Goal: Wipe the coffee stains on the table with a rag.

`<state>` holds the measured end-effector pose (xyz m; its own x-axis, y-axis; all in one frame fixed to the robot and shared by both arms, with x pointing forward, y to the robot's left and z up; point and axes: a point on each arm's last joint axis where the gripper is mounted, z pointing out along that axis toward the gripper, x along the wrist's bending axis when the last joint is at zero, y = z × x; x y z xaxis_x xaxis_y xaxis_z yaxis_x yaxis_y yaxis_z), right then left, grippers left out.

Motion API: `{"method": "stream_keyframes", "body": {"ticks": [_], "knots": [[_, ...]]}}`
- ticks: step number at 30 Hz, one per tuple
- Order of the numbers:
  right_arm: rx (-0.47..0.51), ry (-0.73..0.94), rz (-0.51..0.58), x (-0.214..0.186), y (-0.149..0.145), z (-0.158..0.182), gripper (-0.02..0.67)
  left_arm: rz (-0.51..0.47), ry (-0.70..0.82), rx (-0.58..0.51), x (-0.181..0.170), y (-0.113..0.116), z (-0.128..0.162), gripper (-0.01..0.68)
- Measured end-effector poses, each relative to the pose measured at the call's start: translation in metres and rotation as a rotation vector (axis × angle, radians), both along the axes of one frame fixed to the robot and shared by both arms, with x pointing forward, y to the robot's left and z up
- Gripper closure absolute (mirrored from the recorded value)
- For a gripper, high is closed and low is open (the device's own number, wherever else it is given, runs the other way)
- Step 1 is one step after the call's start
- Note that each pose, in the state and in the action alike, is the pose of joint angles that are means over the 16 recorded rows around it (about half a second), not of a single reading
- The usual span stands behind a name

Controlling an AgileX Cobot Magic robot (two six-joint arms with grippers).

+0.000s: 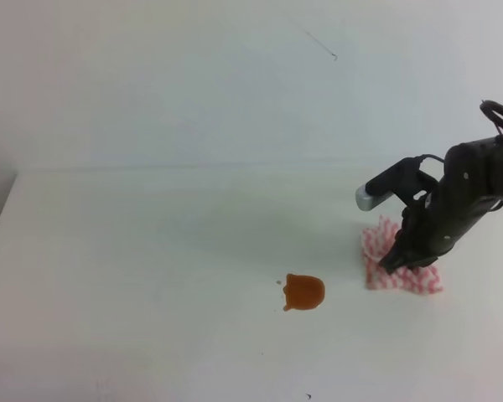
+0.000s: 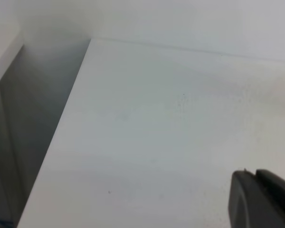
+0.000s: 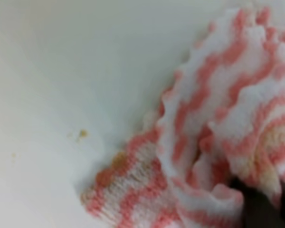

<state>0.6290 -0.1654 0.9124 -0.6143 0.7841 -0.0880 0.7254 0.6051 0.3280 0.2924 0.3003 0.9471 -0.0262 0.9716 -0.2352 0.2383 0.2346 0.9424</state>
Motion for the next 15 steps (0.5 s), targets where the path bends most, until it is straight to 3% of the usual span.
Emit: {"method": "stream_keyframes", "body": {"ticks": [7,15], "knots": [[0.018,0.028,0.043,0.000,0.036,-0.010,0.648,0.000,0.000,0.000,0.000,0.000,0.000,0.672],[0.020,0.051,0.218,-0.033,0.105,-0.018,0.648,0.000,0.000,0.000,0.000,0.000,0.000,0.673]]}}
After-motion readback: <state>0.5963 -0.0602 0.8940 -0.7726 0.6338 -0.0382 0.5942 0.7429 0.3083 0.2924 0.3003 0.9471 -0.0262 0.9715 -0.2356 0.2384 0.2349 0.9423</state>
